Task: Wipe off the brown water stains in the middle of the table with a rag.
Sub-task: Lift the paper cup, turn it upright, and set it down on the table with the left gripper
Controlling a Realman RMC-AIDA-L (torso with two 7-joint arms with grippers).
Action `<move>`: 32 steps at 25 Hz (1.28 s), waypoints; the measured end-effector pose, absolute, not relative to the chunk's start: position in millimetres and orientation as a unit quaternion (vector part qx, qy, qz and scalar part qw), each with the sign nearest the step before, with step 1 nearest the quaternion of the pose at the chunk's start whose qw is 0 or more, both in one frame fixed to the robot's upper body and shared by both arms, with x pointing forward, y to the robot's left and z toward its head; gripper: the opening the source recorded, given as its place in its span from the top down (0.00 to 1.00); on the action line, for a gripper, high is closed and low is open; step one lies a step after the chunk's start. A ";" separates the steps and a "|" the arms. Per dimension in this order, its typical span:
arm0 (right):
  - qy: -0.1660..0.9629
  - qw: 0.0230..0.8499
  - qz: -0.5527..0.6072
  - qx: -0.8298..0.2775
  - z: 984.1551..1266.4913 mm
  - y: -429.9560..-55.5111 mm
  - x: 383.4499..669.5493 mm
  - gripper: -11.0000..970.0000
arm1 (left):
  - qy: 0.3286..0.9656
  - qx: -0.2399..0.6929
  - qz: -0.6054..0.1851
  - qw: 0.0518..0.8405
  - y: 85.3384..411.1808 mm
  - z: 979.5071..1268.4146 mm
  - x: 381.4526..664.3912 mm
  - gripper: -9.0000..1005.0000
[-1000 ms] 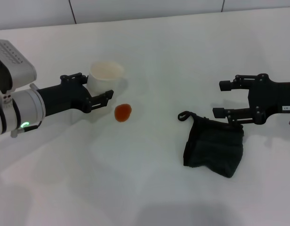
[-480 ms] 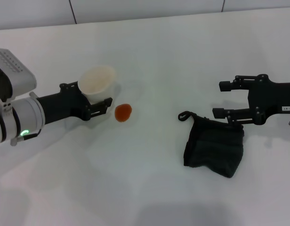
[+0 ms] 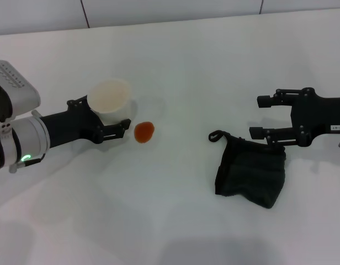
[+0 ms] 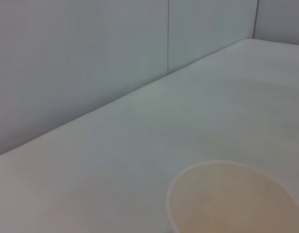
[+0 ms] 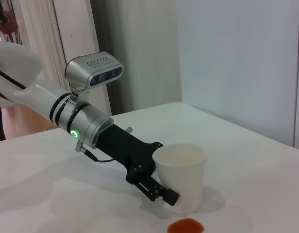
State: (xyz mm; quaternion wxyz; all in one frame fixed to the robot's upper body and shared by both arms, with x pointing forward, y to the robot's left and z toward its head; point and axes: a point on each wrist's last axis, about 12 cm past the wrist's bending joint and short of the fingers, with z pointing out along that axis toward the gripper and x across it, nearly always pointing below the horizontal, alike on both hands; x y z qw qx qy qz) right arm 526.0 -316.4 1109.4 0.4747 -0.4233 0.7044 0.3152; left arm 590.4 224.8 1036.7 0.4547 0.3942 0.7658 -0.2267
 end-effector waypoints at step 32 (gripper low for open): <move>0.705 0.474 0.316 -0.422 1109.5 -316.2 526.1 0.20 | 0.747 0.345 -0.240 0.515 262.7 1023.2 549.6 0.13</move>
